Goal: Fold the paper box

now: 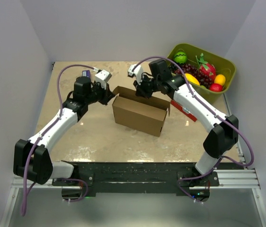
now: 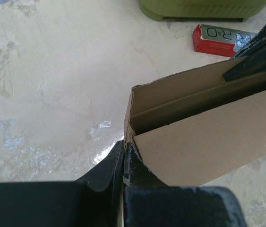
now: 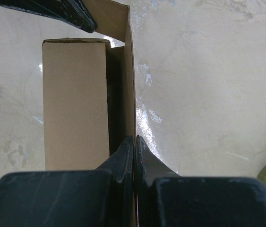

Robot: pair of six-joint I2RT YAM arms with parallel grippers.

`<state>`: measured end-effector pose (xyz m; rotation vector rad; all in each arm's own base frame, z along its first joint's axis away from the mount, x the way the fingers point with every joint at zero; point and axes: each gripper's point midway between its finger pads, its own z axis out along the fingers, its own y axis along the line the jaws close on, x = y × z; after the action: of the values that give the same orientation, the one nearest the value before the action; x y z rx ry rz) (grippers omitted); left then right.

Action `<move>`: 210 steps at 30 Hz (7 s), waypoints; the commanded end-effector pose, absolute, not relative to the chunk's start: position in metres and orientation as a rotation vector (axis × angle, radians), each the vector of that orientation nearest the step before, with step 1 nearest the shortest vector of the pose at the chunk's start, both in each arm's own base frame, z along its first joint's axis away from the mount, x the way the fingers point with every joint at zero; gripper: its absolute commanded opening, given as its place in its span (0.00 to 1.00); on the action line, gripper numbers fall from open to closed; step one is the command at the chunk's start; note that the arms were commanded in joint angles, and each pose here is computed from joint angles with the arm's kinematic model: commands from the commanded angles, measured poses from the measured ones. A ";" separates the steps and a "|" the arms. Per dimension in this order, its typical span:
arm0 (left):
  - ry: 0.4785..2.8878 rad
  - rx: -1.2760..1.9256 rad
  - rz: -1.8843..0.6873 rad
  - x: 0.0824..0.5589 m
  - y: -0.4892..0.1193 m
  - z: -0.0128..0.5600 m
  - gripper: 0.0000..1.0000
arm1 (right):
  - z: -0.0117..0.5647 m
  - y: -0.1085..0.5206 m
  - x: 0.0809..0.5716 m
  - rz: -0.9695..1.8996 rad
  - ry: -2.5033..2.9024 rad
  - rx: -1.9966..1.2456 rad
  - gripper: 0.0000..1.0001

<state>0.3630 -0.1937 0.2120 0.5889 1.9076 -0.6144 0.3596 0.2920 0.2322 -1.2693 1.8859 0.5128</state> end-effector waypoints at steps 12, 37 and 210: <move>1.939 0.349 -0.689 0.345 -0.213 0.220 0.00 | 0.243 0.284 0.367 0.338 1.860 -1.195 0.00; 1.996 0.316 -0.603 0.334 -0.212 0.188 0.00 | 0.238 0.297 0.308 0.523 1.926 -1.234 0.99; 2.210 0.388 -0.331 0.281 -0.195 0.119 0.00 | 0.256 0.132 0.238 0.197 2.363 -0.005 0.50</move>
<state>0.3181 -0.2152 0.1975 0.2682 1.9160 -0.4439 0.2359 0.1495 0.2351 -0.0574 2.4288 0.2665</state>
